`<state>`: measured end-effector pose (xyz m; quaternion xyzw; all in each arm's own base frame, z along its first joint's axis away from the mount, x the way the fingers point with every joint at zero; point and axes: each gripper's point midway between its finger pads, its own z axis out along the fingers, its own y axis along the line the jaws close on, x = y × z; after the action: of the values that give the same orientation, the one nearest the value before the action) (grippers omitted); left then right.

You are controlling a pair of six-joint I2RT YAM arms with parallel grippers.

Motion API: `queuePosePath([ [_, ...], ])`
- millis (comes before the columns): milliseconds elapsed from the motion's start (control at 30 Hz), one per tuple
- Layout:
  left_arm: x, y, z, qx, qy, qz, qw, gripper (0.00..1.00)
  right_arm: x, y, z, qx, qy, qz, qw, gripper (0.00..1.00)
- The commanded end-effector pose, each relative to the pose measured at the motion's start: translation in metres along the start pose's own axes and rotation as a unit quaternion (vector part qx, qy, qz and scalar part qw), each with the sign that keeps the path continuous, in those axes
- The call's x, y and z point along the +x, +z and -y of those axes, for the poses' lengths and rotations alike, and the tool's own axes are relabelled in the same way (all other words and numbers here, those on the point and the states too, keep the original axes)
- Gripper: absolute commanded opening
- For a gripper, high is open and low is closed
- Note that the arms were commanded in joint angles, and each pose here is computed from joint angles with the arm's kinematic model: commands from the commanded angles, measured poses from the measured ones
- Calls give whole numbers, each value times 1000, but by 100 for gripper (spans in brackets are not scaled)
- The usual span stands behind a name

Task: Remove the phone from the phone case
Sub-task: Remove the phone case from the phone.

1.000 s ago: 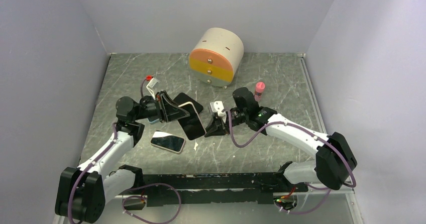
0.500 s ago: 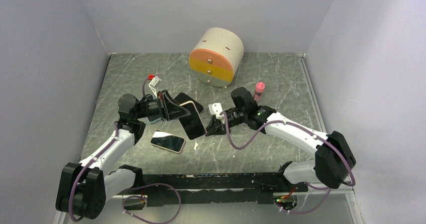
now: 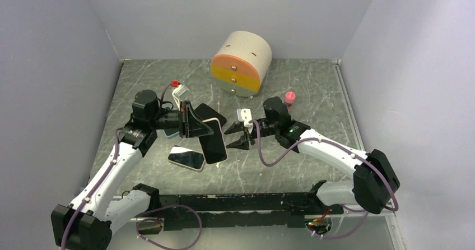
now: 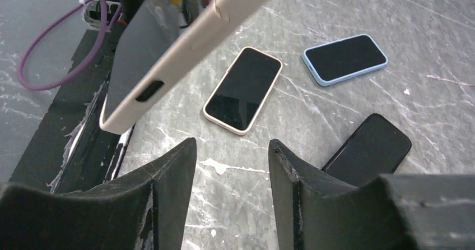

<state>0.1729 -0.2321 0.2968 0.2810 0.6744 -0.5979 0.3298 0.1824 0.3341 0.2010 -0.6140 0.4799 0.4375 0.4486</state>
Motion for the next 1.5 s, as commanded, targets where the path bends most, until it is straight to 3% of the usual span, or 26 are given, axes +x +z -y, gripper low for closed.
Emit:
queuePosePath([
  [0, -2, -5, 3, -19, 26, -10, 999, 3, -18, -3, -1, -1, -19, 24, 1000, 54],
  [267, -14, -7, 3, -44, 73, 20, 996, 3, -22, -3, -18, -21, 5, 39, 999, 67],
  [667, -29, -9, 5, -51, 120, 70, 989, 2, -33, 9, -27, -53, 47, 72, 995, 64],
  [1000, -29, -9, 2, -57, 125, 69, 988, 3, -31, 9, -27, -57, 30, 55, 996, 54],
  [1467, -51, -6, -6, -29, 125, 64, 990, 3, -26, 0, 5, -49, 10, 43, 998, 18],
])
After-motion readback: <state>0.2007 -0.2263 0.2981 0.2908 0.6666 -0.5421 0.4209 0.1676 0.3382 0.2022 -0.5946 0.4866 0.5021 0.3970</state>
